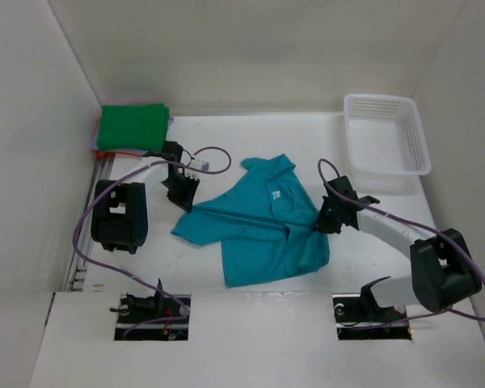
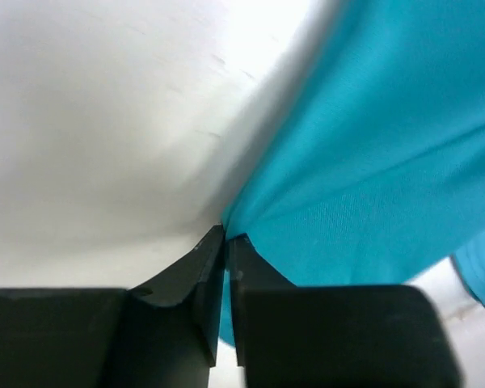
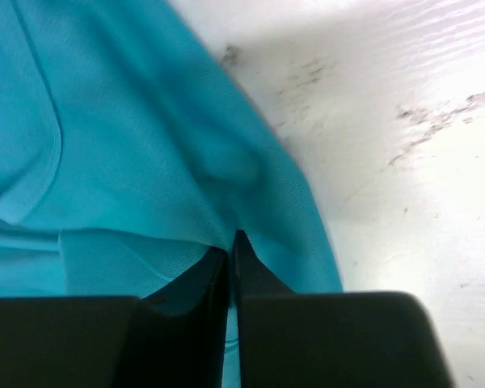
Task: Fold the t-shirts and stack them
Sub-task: Flatten out the tshirt
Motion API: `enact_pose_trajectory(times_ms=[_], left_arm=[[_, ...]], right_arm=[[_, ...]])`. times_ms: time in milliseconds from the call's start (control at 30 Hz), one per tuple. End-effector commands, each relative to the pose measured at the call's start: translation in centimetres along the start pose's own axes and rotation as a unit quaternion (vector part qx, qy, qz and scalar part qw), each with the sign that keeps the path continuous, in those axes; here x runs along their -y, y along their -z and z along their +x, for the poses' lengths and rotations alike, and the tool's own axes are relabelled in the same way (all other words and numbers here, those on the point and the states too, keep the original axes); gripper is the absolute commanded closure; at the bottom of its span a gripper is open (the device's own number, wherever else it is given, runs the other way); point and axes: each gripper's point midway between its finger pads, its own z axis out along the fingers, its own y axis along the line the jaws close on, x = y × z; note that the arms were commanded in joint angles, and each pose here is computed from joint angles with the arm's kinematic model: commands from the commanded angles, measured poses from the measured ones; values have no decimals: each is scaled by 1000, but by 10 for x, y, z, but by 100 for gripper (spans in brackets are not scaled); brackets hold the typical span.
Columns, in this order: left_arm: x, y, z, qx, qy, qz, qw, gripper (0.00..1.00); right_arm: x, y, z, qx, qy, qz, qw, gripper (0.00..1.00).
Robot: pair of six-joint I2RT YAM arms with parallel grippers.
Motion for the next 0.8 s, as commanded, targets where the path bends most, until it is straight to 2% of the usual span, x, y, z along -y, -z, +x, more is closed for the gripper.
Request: enact_pose_trajectory(times_ms=[0,67,100,167,233,267,367,500,633,767], left_arm=[[-15,20,-36,51,-40,-54,996,90],[-14,23,-39,52,-50,-59,996,78],[-16,25,-38,51,-51,-63,995,72],[-22,36,-35,54,-47,-71,995,60],[-29,48,-25,56,-32,-68,996,50],[-31,51,-19,53,-26,-62,996,48],[-26,47,0,37,-11,-32,999,47],[-6,32,16,17,-4,17,1000,47],[12,9,35,-26,1,51,998,47],[11,-11,54,-69,14,51,996,49]], right_arm=[[1,11,0,-11,26,9,1000,90],[-1,16,-5,-11,41,15,999,81],[-4,21,-12,-5,43,12,999,68],[-19,40,-36,27,46,-13,998,55],[-45,66,-67,72,59,-47,995,48],[-59,78,-83,91,69,-62,991,47],[-98,88,-129,117,104,-79,984,43],[-142,47,-183,112,152,-67,980,40],[-147,-10,-233,100,110,-45,988,40],[-137,-45,-243,74,73,-42,994,38]])
